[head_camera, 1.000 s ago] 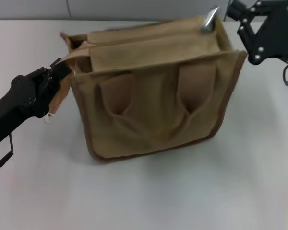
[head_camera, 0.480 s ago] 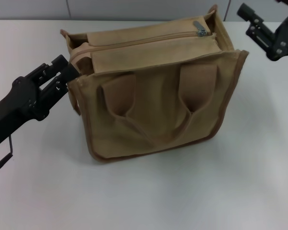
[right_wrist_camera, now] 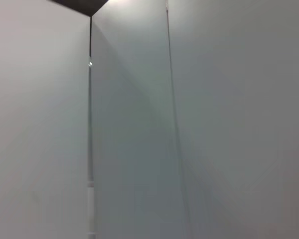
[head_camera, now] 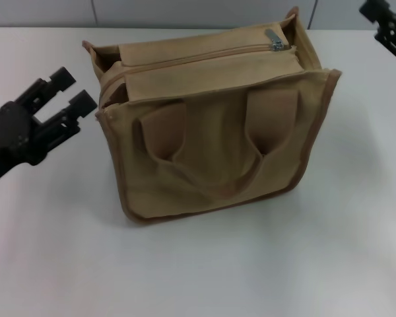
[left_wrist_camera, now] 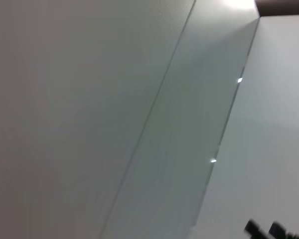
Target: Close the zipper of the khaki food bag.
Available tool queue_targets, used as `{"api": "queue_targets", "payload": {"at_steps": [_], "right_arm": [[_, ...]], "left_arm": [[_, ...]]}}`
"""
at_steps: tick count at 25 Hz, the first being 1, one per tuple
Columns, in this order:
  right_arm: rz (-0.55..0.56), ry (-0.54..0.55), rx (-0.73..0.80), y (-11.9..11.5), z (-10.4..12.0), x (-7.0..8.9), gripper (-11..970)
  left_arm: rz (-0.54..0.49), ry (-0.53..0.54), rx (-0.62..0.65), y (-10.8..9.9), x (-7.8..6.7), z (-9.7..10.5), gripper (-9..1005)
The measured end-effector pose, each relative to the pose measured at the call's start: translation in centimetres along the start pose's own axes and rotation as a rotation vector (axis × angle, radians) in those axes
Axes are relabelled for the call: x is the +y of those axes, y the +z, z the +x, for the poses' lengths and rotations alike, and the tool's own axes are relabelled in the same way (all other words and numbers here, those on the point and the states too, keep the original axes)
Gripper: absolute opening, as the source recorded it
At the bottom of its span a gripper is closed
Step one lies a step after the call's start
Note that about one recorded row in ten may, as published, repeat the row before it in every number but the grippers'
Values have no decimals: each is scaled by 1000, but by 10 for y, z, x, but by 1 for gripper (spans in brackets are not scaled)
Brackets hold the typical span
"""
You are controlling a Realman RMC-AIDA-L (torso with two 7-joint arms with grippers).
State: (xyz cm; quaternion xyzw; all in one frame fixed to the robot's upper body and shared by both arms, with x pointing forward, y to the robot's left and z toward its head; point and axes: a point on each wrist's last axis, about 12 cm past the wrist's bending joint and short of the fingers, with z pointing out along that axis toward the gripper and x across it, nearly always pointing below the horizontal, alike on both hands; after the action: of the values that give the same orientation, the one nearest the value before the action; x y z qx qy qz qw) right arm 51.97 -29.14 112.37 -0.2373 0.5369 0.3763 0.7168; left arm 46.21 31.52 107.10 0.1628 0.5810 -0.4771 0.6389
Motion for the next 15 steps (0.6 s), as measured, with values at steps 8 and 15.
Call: {"api": "queue_targets", "payload": {"at_steps": [8, 15], "right_arm": [[-314, 250, 163, -25, 0, 17, 624], [-472, 258, 337, -39, 19, 37, 624]], "left_arm": [[287, -49, 151, 23, -12, -5, 809], [413, -75, 305, 41, -17, 5, 832]]}}
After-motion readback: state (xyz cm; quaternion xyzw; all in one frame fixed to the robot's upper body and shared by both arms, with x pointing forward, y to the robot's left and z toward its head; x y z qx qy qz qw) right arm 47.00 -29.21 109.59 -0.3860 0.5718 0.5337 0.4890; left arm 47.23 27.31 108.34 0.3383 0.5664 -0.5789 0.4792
